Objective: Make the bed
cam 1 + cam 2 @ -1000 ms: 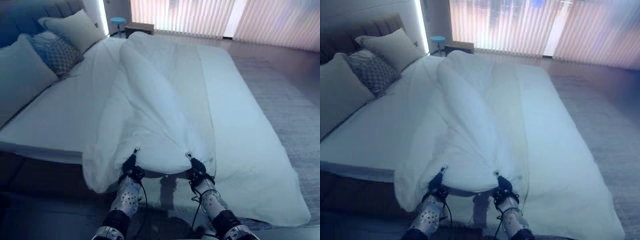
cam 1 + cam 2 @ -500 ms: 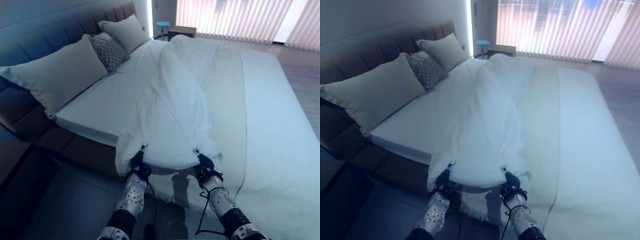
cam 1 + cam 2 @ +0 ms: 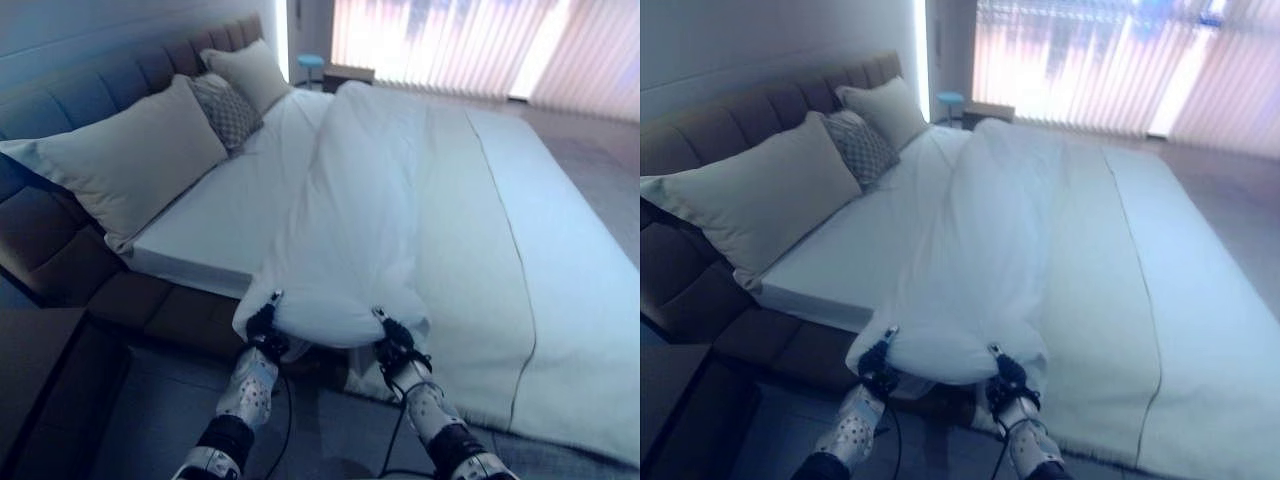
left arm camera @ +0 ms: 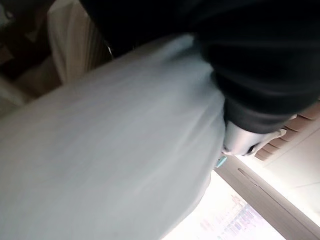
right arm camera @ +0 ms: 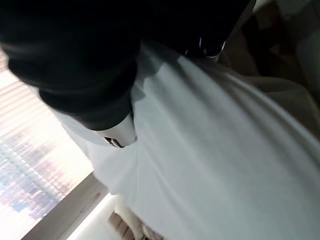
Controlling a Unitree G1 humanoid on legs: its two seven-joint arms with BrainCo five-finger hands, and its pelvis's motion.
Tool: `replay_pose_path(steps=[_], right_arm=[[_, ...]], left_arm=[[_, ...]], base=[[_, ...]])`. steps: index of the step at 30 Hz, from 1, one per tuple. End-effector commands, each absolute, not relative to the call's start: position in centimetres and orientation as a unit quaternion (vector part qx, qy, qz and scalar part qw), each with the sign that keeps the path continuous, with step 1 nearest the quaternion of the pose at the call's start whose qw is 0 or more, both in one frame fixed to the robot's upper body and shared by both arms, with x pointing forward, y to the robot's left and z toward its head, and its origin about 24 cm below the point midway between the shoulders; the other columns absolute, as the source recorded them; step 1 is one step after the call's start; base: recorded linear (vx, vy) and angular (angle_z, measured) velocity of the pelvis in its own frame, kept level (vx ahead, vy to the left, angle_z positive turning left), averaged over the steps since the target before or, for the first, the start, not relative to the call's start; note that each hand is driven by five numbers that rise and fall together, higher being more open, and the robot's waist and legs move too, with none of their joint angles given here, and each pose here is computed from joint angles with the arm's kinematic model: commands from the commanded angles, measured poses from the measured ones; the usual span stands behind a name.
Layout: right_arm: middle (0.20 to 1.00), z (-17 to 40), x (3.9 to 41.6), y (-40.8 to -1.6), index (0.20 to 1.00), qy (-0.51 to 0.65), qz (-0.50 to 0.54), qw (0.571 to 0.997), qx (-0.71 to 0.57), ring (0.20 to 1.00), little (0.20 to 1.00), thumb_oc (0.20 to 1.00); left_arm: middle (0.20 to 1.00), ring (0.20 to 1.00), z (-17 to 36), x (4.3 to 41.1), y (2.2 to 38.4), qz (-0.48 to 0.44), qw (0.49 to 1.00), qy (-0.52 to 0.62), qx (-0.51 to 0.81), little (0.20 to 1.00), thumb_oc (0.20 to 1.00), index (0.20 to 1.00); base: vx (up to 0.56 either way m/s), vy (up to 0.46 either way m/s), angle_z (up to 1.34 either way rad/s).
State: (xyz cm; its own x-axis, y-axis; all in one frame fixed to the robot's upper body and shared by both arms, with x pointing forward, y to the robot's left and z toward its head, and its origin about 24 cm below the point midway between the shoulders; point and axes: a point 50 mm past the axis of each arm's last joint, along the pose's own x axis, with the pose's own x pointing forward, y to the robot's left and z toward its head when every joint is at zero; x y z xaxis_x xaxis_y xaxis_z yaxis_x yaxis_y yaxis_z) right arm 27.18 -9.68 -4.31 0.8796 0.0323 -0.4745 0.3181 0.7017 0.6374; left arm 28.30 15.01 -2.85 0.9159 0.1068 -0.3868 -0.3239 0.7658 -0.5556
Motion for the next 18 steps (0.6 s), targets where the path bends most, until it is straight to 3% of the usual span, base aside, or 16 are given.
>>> replay_pose_path(steps=[1, 9, 18], right_arm=[[0.2, -5.5, 25.7, -18.9, 0.2, 0.196, -0.196, 0.918, 0.284, 0.2, 0.2, 0.2], [0.2, -6.0, 25.2, -17.3, 0.2, 0.207, -0.176, 0.919, 0.287, 0.2, 0.2, 0.2], [0.2, -7.6, 22.8, -18.9, 0.2, 0.235, -0.219, 0.911, 0.259, 0.2, 0.2, 0.2]], left_arm=[[0.2, 0.2, 3.1, 29.4, 22.7, 0.189, 0.935, -0.021, -0.301, 0.2, 0.2, 0.2], [0.2, 0.2, 0.3, 27.8, 21.6, 0.206, 0.925, 0.033, -0.318, 0.2, 0.2, 0.2], [0.2, 0.2, -3.5, 25.6, 20.1, 0.227, 0.911, 0.117, -0.324, 0.2, 0.2, 0.2]], base=[[0.05, 0.503, -0.08], [0.03, 0.255, -0.21], [0.02, 0.067, 0.42]])
